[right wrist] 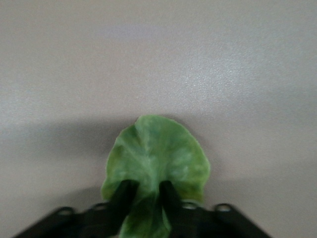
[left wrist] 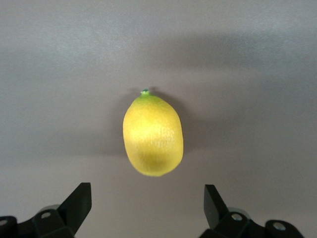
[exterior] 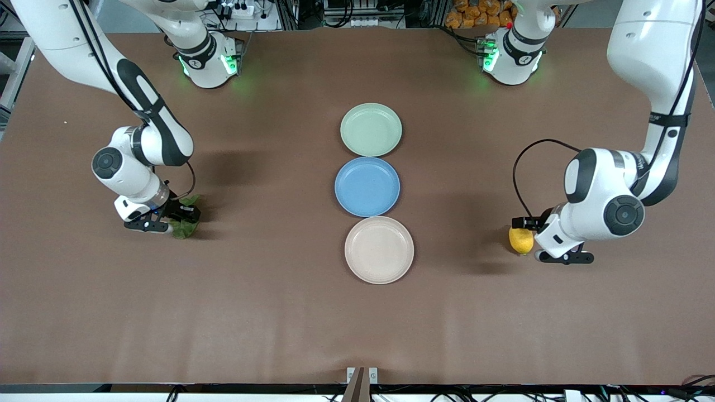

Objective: Place lemon and lettuce in plates
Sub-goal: 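Close the right gripper on the lettuce while the left gripper grasps the lemon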

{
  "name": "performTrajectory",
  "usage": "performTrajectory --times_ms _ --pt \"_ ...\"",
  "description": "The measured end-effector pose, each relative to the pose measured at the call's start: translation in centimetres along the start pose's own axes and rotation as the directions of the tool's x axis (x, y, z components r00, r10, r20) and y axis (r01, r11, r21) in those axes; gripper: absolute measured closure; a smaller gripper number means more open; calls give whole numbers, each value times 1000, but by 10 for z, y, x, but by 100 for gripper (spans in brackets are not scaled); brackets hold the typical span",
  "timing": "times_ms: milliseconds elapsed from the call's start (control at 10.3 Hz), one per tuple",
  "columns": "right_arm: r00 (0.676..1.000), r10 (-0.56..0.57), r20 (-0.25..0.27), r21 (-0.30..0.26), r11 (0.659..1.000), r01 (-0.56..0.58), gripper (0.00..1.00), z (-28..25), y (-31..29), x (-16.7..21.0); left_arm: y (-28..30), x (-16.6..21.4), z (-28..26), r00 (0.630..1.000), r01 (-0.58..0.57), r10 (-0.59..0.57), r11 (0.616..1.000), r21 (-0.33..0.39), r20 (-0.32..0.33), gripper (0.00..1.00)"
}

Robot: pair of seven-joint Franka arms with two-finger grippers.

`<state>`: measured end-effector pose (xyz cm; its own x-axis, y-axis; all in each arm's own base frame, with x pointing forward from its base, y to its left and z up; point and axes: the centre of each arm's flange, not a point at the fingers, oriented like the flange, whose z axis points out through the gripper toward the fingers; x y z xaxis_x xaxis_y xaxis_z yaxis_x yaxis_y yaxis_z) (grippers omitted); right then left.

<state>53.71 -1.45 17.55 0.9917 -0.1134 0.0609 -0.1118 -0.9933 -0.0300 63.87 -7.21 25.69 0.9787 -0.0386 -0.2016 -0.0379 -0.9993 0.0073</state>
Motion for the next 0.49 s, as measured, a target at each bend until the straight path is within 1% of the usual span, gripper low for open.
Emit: performTrajectory --times_ms 97,194,291,485 --pt "1000 1 13 -3 1000 -1 85 -4 1 1 0 3 9 1000 0 0 1000 -4 -4 0" --pt "1000 2 22 -4 1000 -2 97 -6 1 1 0 6 18 1000 0 0 1000 -7 -8 0" --pt "999 2 36 -7 1000 -2 97 -11 1 3 0 9 27 1000 1 -1 1000 -11 -14 0" --pt "995 9 100 -18 1000 -8 97 -36 1 12 -2 14 46 1000 5 -5 1000 -18 -21 0"
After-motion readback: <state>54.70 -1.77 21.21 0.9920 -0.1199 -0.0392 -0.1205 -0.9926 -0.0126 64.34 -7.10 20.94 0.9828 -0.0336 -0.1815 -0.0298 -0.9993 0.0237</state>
